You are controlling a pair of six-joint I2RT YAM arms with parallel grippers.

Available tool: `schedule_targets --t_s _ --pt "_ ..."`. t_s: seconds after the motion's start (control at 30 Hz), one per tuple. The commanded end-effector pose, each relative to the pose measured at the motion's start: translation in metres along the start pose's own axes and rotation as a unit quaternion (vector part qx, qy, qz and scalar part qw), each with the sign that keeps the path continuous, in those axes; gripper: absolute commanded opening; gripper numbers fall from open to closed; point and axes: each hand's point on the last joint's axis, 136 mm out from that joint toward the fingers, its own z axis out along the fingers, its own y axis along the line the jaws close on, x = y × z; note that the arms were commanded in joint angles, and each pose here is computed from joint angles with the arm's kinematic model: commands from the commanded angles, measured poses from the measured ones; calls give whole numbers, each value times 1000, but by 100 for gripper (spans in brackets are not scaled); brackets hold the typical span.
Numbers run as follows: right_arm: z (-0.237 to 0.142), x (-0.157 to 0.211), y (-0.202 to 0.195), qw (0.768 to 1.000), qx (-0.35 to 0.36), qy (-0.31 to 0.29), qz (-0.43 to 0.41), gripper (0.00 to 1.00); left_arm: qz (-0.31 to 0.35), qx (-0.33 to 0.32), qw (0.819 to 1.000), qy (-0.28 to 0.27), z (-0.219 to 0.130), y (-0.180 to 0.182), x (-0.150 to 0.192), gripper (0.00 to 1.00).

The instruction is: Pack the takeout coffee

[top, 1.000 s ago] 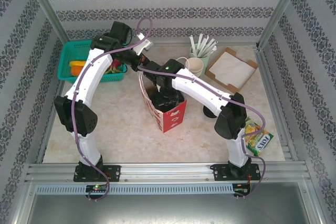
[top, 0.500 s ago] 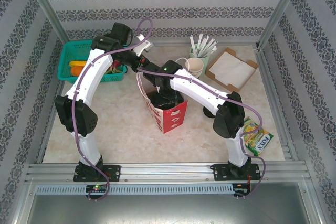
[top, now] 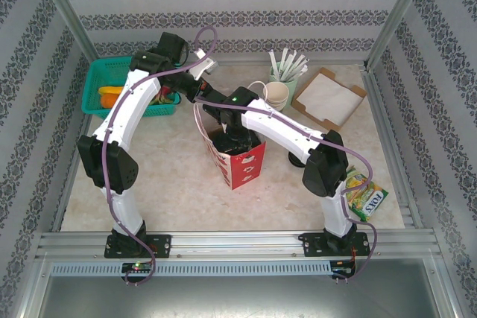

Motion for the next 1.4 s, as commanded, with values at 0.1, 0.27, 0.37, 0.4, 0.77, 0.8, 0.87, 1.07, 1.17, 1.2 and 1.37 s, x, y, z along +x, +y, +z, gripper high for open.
schedule_targets --t_s 0.1,0.27,0.37,0.4,0.77,0.8,0.87,1.07,1.17,1.2,1.37 --pt "4 1 -5 1000 14 0 4 44 12 -10 1000 -23 -15 -3 -8 0" --pt "7 6 -6 1000 18 15 8 44 10 -13 1000 -20 -15 -2 -6 0" --pt "5 8 -6 1000 16 17 9 44 13 -17 1000 -22 -16 -2 -7 0" --pt "4 8 -6 1000 17 16 9 44 14 -16 1000 -22 -16 -2 -7 0" --pt "1 15 -11 999 27 29 9 44 15 -15 999 -24 -17 -3 -8 0" --pt "2 15 -10 999 27 30 8 44 15 -15 999 -24 -17 -3 -8 0" --pt "3 14 -10 999 25 28 9 44 15 -15 999 -25 -17 -3 -8 0" --pt "3 16 -9 999 22 36 12 44 17 -17 999 -25 -18 -3 -8 0" --pt "0 18 -8 999 20 39 12 44 20 -18 999 -25 -19 -4 -8 0" --pt "-2 19 -7 999 19 40 12 44 21 -19 999 -26 -19 -4 -9 0" --pt "-8 22 -8 999 21 45 10 44 20 -20 999 -25 -21 -4 -9 0"
